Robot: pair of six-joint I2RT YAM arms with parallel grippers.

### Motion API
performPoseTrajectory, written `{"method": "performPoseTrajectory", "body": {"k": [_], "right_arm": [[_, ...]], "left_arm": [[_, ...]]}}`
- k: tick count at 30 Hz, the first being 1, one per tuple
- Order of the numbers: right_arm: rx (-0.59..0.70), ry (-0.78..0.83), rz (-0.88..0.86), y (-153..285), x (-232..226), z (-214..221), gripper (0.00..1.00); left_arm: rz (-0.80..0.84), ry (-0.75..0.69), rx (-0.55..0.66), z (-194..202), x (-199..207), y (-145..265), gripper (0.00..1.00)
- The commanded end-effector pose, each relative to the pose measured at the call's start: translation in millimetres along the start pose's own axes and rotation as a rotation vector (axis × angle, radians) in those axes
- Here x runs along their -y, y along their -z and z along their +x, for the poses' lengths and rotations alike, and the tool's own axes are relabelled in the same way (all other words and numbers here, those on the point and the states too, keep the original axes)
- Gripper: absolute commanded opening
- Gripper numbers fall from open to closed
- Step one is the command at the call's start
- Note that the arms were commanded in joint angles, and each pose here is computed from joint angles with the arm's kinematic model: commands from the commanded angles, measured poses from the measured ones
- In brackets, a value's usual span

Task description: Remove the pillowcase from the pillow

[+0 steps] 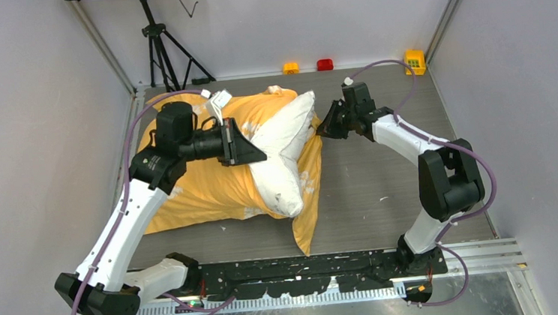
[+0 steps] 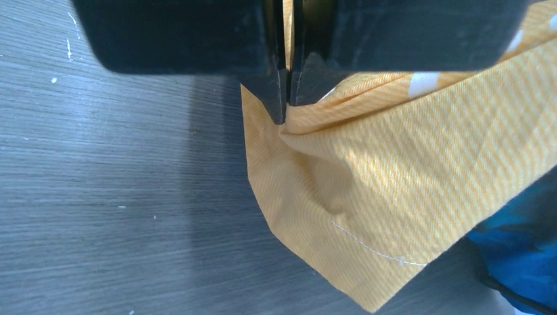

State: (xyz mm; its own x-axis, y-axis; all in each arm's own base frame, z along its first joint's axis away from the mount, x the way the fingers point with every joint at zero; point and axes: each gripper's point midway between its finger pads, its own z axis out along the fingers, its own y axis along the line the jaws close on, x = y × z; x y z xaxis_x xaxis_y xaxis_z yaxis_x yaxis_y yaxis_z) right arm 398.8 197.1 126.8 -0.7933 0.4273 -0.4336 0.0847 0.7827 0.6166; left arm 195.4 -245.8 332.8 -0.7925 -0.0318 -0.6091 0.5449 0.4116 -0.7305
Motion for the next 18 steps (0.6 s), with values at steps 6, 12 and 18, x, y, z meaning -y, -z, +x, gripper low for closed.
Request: {"method": "performPoseTrajectory", "body": {"k": [6,12,18], "right_arm": [[0.083,-0.012,-0.01,4.3,19.7,-6.9,0.21],[0.121,0.044,-0.076,48.4,-4.9,-10.9,0.55],[0.173,0.083,-0.102,101.2,-20.8,-9.9,0.79]], "left_arm": [[0.164,-0.043,0.28,-73.0,53.1,2.0,0.0],[0.121,-0.037,0.297,-80.8,39.7,-24.8,0.0],[0.058,-0.037,0.28,-75.1,22.4,-53.4,0.0]]}}
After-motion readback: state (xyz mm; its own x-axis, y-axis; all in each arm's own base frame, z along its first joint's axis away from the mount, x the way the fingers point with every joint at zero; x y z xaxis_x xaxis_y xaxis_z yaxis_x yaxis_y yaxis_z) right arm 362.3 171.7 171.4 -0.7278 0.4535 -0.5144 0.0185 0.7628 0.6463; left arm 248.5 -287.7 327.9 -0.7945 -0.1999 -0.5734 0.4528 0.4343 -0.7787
